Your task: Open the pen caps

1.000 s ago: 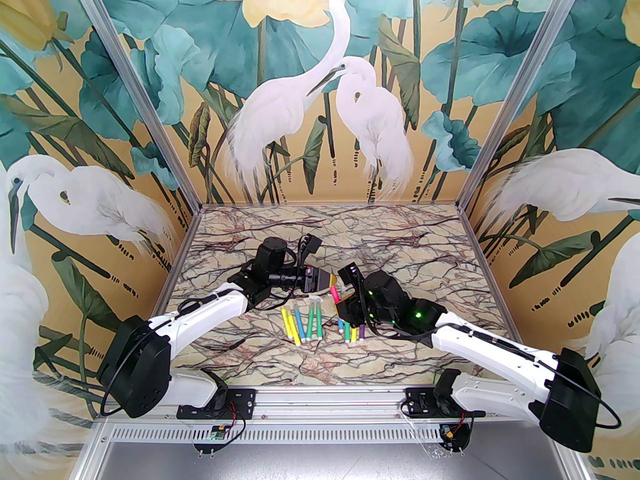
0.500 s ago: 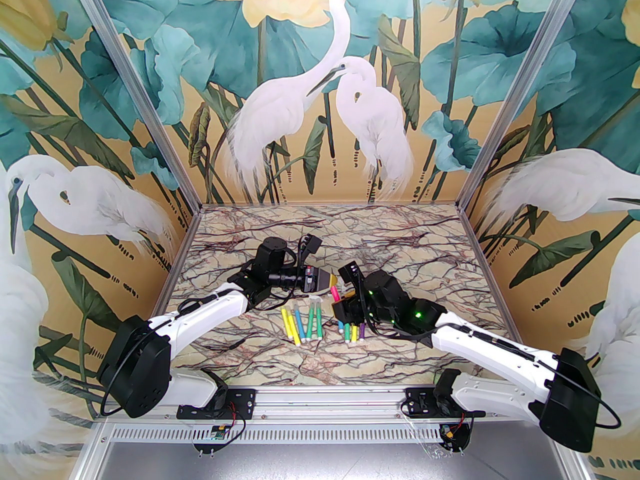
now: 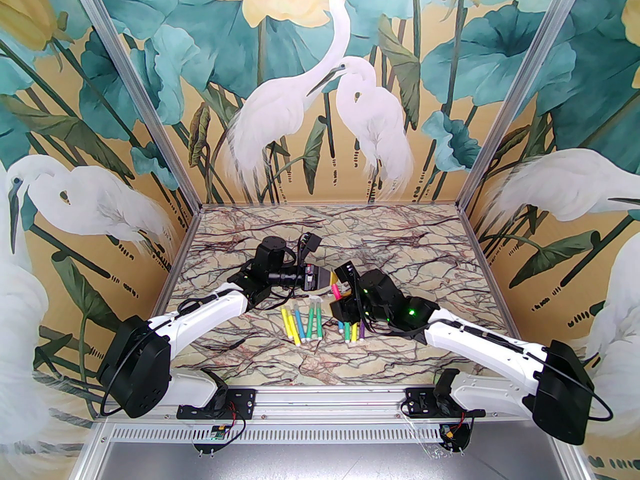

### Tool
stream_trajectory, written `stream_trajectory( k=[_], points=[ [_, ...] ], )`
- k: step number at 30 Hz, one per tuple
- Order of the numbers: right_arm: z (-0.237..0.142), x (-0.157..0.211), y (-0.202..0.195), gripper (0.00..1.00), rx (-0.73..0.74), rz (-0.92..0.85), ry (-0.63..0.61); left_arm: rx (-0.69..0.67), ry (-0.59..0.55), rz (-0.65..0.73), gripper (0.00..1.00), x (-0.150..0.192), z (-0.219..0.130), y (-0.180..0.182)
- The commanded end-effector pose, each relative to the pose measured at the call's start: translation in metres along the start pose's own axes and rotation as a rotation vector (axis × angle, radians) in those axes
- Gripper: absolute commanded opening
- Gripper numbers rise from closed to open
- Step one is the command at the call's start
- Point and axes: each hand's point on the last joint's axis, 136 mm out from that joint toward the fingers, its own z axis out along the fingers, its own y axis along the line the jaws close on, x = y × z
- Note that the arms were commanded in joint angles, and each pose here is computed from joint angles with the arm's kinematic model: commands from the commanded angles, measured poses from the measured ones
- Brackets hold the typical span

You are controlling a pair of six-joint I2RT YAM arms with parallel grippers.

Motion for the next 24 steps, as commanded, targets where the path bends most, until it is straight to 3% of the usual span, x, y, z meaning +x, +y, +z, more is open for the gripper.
stream_trajectory(
  k=[1, 24],
  points=[
    [0.000, -0.014, 0.009, 0.35, -0.027, -0.016, -0.030, 0.043, -0.017, 0.021, 0.07, -0.005, -0.002, -0.014],
    [0.000, -0.007, 0.007, 0.11, -0.017, -0.021, -0.015, -0.062, -0.042, -0.009, 0.00, -0.008, -0.001, 0.007]
  ],
)
